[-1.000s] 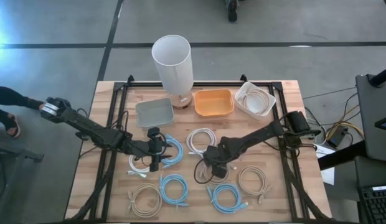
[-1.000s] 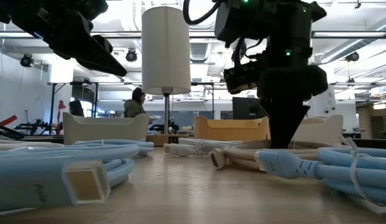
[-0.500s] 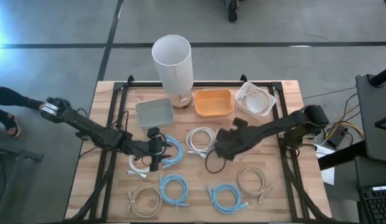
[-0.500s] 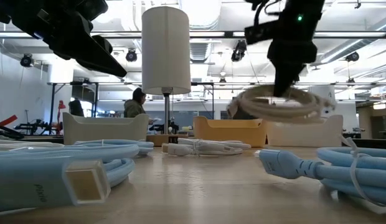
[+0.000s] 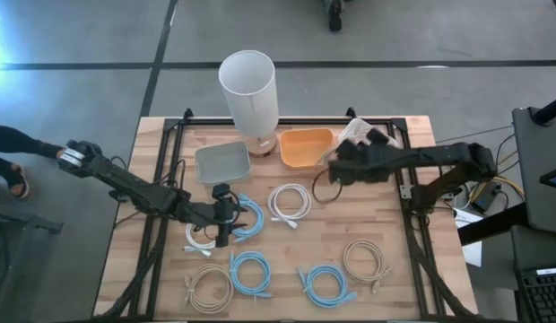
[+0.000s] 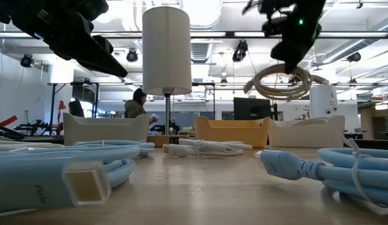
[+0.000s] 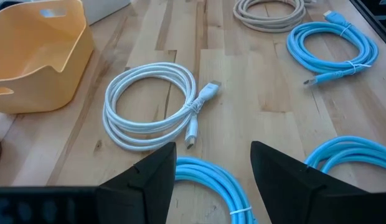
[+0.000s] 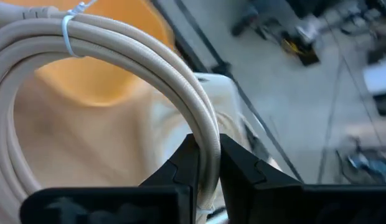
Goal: Sort HDMI cables
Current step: Put the brown HDMI cable into the white bin
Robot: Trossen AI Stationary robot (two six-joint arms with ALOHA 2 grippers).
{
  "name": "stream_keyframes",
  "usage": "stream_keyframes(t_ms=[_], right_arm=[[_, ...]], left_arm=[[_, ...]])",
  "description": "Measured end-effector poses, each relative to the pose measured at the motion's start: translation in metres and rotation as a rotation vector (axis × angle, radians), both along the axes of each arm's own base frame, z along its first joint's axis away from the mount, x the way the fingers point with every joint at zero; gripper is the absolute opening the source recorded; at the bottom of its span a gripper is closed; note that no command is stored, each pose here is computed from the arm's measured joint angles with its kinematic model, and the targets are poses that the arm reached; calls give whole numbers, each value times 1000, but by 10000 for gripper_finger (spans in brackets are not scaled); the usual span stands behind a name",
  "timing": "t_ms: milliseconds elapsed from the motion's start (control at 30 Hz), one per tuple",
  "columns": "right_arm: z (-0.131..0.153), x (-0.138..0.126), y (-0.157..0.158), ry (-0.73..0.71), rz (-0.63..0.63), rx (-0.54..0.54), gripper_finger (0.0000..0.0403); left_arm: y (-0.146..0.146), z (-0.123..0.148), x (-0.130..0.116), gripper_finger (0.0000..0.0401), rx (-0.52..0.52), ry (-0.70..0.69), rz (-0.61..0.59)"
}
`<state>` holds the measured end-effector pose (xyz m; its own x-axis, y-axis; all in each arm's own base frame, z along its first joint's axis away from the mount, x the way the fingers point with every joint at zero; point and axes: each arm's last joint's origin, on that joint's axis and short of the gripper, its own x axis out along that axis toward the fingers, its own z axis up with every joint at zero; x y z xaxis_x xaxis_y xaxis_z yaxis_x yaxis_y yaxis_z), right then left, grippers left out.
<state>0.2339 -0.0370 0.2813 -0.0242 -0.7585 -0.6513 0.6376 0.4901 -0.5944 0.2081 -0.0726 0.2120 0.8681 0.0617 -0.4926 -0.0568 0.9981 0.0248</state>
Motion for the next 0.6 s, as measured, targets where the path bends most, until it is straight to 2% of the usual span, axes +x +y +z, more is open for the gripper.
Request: stream_keyframes(t_ms=[333, 600], right_arm=[[-20, -54, -52, 55, -272, -97, 42], [-50, -59, -67, 45, -301, -204, 42]], left_arm=[[0, 0, 0, 213, 5, -2, 6], [1, 0, 0, 213, 27, -11, 43]])
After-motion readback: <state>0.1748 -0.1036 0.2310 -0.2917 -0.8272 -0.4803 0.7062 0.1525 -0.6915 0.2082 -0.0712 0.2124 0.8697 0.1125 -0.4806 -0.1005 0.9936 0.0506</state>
